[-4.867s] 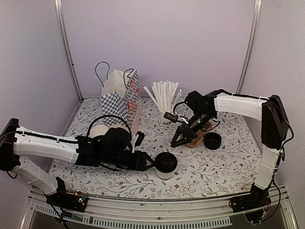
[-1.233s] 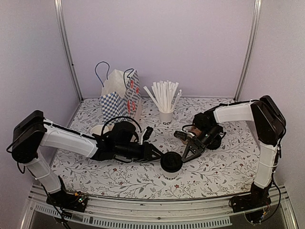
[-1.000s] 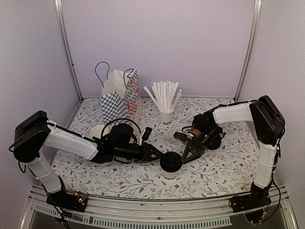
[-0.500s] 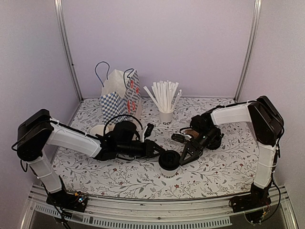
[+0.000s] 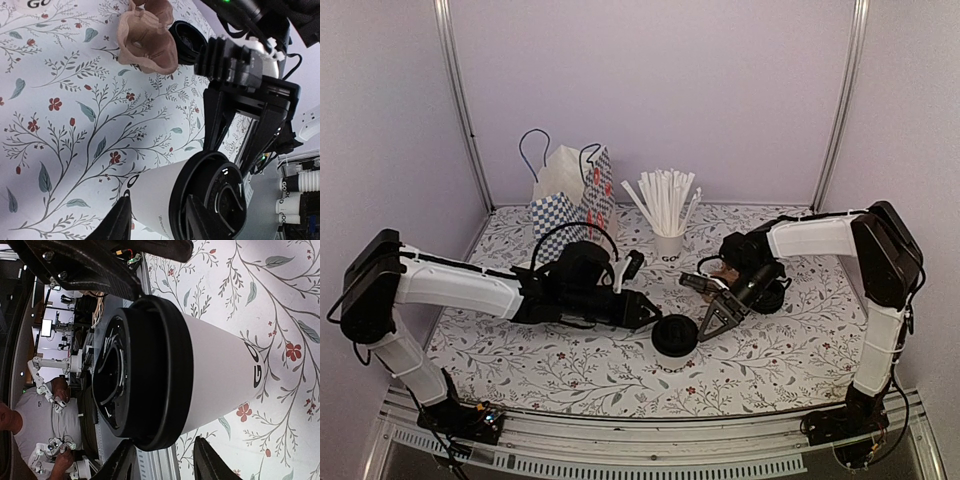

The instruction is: Pack the takeout coffee

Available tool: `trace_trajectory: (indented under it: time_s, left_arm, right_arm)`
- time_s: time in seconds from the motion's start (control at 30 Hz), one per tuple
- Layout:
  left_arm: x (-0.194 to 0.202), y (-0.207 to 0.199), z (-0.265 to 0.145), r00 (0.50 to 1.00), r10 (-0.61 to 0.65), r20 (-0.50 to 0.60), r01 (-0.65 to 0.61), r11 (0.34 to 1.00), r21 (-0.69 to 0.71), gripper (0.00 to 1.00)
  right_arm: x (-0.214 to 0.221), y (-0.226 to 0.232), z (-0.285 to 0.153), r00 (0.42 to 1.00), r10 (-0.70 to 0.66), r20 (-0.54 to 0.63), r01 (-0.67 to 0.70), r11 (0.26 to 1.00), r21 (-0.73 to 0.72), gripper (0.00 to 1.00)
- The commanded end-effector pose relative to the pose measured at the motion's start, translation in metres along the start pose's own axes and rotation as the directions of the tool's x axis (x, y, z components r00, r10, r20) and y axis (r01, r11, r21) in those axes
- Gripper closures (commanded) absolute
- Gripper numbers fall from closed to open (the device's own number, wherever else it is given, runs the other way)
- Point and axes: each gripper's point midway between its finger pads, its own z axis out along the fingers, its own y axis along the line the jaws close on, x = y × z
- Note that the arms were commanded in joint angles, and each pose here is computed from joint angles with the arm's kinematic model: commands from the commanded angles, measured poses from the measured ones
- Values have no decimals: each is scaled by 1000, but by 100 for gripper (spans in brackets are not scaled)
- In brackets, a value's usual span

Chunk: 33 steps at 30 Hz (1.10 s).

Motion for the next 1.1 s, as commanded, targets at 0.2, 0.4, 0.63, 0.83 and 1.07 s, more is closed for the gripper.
trace_trajectory:
  time_s: [0.2, 0.4, 0.63, 0.83, 1.07]
  left_arm:
    - [-31, -26, -25, 994, 59, 92, -60, 998, 16, 47]
    - [-13, -26, -33, 998, -2, 61, 1, 1000, 19, 37]
    - [2, -22, -19, 1000, -25, 13, 25, 999, -20, 25]
    - [12, -13, 7, 999, -24, -49, 23, 999, -29, 27]
    - [32, -1, 25, 993, -19, -121, 17, 1000, -12, 34]
  right_arm:
    - [1, 7, -6, 996, -86, -21, 88, 994, 64, 56]
    - [-7, 21, -13, 992, -129, -5, 129, 990, 52, 52]
    - [-14, 13, -16, 990, -141, -8, 141, 986, 88, 52]
    - [-28, 4, -26, 990, -143, 16, 140, 982, 128, 55]
    - [-33, -14, -27, 995, -93, 38, 87, 987, 134, 61]
